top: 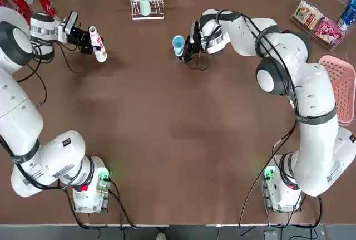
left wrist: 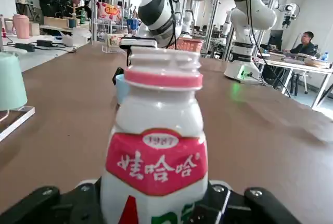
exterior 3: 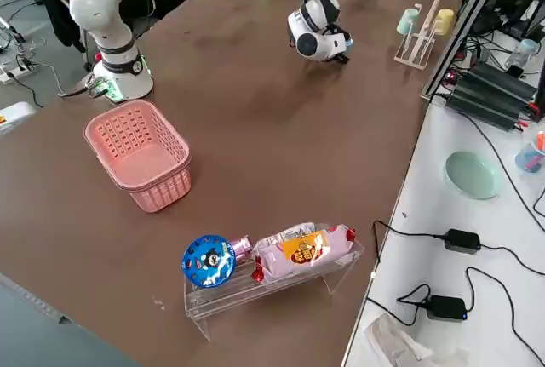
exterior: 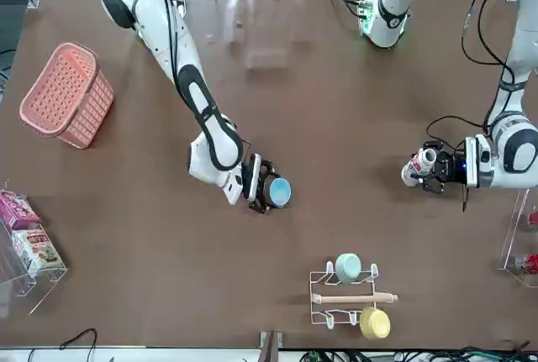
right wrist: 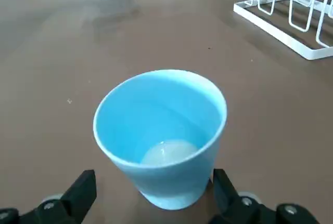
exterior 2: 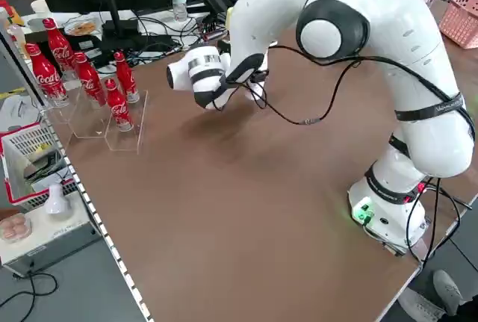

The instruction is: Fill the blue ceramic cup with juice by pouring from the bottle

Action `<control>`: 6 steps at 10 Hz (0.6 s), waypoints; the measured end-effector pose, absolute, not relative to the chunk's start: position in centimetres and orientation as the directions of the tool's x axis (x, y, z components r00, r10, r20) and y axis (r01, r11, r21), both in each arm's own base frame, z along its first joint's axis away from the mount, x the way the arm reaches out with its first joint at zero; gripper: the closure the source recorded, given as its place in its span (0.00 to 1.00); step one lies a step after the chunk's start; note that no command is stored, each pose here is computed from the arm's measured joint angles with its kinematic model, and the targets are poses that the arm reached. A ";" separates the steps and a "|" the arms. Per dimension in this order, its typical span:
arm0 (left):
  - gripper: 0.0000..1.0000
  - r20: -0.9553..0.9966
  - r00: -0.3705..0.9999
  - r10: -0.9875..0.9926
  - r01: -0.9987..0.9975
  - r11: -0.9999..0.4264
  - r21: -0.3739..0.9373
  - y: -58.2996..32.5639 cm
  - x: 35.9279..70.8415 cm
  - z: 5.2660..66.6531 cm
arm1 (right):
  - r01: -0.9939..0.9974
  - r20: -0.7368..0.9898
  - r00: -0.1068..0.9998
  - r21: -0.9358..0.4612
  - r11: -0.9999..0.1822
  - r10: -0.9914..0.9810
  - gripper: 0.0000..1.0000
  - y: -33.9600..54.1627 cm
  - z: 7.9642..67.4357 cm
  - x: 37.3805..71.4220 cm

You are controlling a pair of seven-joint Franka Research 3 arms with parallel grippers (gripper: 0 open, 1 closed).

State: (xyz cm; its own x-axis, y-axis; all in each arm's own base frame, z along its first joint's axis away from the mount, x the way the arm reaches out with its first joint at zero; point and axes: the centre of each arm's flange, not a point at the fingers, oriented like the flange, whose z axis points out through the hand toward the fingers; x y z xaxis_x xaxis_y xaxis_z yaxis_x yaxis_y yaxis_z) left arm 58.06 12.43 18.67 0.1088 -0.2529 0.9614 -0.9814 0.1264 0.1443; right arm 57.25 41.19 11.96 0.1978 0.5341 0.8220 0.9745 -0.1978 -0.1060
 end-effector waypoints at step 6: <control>0.48 0.893 0.144 -0.428 -0.976 0.086 0.198 7.3 61.8 25.1 | 0.974 0.822 0.198 -0.106 -0.199 0.534 0.22 41.2 11.9 57.3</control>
